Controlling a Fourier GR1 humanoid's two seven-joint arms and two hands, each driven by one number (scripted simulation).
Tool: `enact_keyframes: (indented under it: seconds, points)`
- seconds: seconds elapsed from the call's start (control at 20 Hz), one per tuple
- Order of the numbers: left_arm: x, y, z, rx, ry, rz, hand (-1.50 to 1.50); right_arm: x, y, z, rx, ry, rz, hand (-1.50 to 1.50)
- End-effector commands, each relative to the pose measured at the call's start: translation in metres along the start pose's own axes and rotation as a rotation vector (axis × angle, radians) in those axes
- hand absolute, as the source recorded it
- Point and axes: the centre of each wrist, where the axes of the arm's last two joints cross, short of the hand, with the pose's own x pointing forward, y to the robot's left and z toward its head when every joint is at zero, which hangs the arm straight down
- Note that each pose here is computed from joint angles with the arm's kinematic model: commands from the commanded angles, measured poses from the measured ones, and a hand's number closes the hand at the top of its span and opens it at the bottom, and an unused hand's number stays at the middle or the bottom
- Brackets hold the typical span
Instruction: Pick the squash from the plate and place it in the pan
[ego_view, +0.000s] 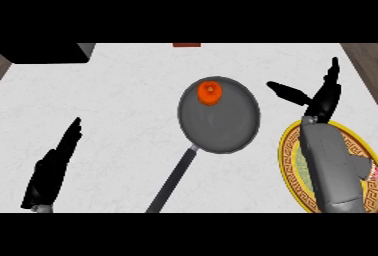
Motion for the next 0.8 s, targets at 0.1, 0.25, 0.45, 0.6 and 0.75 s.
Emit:
enact_keyframes:
  seconds: [0.1,0.25,0.45,0.6,0.75]
  points:
    - [-0.003,0.006,0.005,0.019,0.011,-0.003,0.00,-0.013,-0.098,-0.002,-0.009,-0.050,0.052,-1.50]
    - [0.006,0.007,0.014,0.009,0.003,-0.030,0.00,-0.031,-0.137,0.023,-0.032,-0.051,0.047,-1.50]
    - [-0.004,0.002,0.001,0.004,-0.008,-0.009,0.00,-0.028,-0.191,0.032,-0.017,-0.043,0.044,-1.50]
    - [0.008,-0.002,-0.001,-0.008,-0.006,-0.006,0.00,-0.036,-0.217,0.023,-0.024,-0.042,0.029,-1.50]
    - [0.002,-0.009,0.003,0.000,-0.003,0.004,0.00,-0.048,-0.245,0.054,0.014,-0.040,0.038,-1.50]
